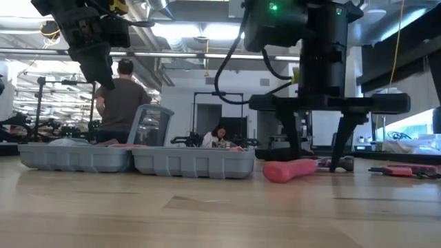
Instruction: Prefit tool cases
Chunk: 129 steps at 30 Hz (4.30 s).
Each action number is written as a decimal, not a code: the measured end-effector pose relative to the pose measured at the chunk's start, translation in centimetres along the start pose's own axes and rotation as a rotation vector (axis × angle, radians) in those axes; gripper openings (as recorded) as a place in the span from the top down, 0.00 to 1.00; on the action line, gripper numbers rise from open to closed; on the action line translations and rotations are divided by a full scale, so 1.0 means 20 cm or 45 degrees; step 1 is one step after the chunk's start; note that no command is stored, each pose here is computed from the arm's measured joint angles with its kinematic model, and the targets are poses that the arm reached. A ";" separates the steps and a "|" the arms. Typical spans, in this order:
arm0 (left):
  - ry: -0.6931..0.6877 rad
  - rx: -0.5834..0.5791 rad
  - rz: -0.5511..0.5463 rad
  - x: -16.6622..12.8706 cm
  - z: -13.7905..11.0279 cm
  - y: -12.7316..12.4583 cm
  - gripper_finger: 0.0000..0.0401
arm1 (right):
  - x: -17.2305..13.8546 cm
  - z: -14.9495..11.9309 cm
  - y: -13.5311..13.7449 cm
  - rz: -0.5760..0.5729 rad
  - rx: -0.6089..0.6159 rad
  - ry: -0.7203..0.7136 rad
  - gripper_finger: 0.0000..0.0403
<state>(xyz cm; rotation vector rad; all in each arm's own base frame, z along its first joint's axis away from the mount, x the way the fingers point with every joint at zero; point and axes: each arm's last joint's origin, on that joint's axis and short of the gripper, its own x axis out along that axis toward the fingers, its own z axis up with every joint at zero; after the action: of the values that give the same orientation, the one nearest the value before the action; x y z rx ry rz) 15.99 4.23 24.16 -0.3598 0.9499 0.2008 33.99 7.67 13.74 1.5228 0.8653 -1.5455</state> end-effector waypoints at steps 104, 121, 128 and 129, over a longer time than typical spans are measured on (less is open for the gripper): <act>-0.333 0.112 -0.010 -0.05 -0.07 0.07 1.00 | -0.40 -0.34 0.48 0.509 -0.956 0.075 0.98; -0.286 0.153 -0.316 0.32 -0.29 -0.07 1.00 | -0.29 -0.33 0.51 0.532 -1.125 0.145 1.00; -0.194 0.178 -0.289 0.39 -0.30 -0.08 1.00 | -0.18 -0.33 0.47 0.475 -1.158 0.187 1.00; -0.173 0.181 -0.281 0.40 -0.31 -0.08 1.00 | -0.17 -0.33 0.47 0.488 -1.165 0.196 1.00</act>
<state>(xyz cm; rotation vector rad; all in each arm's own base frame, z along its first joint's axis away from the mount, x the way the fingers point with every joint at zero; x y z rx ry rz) 16.38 0.47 14.75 -0.3128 0.7790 -0.0435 45.36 9.44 17.42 1.0301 1.0819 -0.5983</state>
